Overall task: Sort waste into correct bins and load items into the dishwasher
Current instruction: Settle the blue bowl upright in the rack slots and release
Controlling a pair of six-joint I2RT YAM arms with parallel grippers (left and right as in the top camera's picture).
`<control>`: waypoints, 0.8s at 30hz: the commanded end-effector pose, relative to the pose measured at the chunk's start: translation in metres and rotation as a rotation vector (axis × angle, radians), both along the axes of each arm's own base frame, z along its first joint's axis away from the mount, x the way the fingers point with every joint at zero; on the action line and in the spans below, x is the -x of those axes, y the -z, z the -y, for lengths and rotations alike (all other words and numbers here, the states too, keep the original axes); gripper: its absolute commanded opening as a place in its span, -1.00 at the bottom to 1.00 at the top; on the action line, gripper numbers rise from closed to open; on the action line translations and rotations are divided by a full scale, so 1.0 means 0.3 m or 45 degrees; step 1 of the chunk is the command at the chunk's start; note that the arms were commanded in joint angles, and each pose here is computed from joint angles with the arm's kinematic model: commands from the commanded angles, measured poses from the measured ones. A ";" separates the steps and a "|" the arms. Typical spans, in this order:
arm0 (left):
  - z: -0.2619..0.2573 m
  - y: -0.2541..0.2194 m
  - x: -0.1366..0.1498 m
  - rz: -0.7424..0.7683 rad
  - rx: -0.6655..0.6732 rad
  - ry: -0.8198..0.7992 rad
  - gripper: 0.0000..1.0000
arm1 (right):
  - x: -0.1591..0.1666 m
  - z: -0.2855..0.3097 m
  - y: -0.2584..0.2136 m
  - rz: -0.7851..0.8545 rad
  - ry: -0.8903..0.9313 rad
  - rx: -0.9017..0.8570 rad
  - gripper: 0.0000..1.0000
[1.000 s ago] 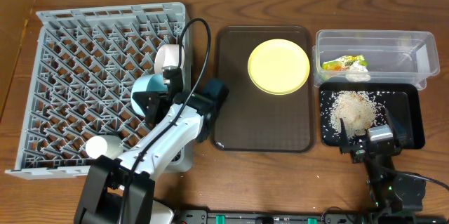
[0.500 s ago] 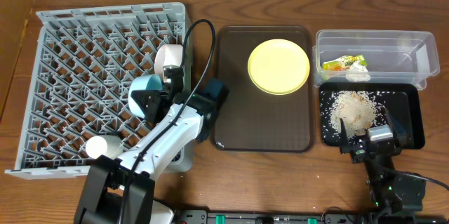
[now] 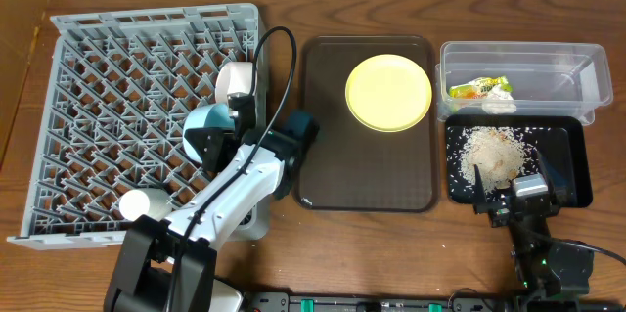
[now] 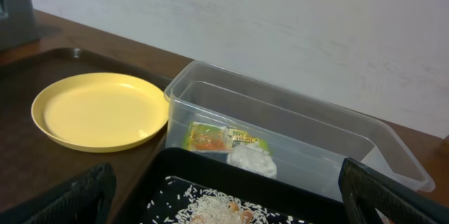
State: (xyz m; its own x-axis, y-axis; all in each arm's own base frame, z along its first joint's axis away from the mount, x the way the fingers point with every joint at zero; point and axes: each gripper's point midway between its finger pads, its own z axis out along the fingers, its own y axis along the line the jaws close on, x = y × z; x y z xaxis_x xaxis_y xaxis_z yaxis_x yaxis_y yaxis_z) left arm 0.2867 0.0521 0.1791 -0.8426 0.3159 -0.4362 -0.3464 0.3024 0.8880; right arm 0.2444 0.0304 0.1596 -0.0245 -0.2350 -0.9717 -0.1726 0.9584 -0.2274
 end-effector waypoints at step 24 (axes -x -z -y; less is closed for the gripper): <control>-0.023 0.015 0.006 -0.030 -0.028 -0.025 -0.85 | -0.001 0.010 0.002 -0.004 0.019 -0.017 0.98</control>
State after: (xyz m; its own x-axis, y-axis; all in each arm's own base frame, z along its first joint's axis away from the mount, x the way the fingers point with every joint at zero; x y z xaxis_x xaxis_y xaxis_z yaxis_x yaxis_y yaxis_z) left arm 0.2862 0.0574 0.1797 -0.8483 0.3114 -0.4282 -0.3484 0.2806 0.8944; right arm 0.2444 0.0304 0.1597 -0.0242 -0.2350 -0.9717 -0.1725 0.9584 -0.2275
